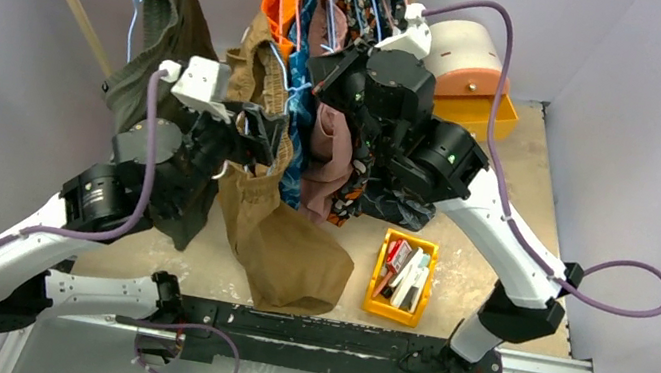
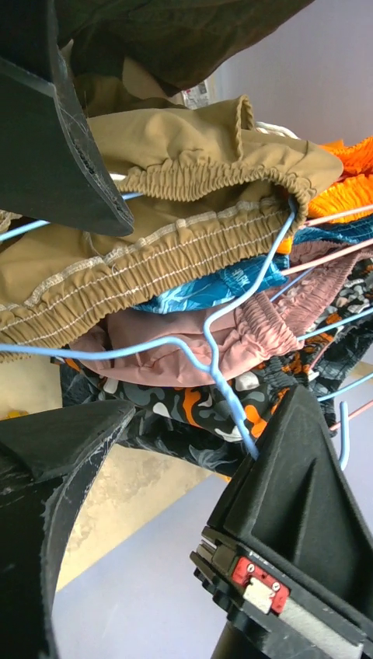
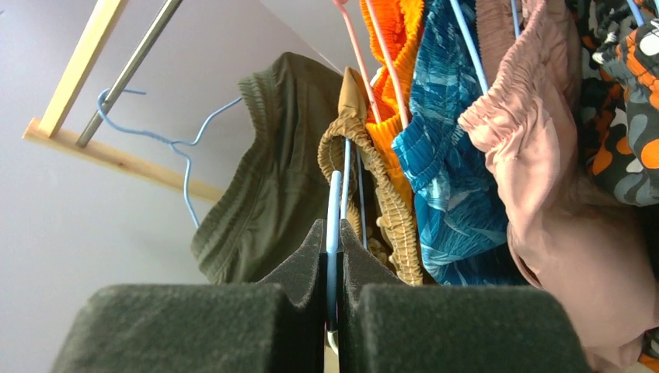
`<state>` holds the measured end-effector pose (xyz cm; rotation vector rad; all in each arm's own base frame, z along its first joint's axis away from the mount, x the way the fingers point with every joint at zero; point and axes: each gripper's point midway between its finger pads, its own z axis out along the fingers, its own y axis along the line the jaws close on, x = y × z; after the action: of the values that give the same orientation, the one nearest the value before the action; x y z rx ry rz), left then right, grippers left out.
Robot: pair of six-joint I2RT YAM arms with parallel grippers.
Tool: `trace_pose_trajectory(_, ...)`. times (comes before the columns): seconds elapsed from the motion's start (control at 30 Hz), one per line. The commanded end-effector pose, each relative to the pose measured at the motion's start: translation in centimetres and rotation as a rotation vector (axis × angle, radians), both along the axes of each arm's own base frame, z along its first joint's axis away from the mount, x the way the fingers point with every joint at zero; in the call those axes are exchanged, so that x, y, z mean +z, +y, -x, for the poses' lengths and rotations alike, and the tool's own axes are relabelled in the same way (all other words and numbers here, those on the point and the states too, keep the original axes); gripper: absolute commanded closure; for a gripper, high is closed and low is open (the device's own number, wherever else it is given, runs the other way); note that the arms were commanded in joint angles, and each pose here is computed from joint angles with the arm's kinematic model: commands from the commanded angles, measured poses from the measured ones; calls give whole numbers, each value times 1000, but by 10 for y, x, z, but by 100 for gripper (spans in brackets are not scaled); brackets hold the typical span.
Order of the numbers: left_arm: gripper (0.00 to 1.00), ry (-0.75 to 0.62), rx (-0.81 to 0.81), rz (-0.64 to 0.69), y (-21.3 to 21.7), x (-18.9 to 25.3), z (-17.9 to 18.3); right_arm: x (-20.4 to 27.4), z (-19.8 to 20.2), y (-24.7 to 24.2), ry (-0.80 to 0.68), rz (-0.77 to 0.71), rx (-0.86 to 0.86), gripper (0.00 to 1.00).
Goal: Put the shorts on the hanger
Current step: Adjust the hanger on the clothesline.
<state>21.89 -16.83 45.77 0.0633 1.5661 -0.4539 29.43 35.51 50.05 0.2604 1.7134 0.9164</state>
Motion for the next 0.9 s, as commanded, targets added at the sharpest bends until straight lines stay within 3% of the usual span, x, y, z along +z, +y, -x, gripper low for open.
trace_pose_trajectory(0.0,23,-66,44,46,8,25,-4,26,-4,-23,27,-121,-127,100)
trace_pose_trajectory(0.7,21,-57,194,-201,2,4,-32,29,0,-5,36,-147,-80,100)
trace_pose_trajectory(0.87,22,-74,229,-313,2,1,-38,23,0,0,52,-147,-74,100)
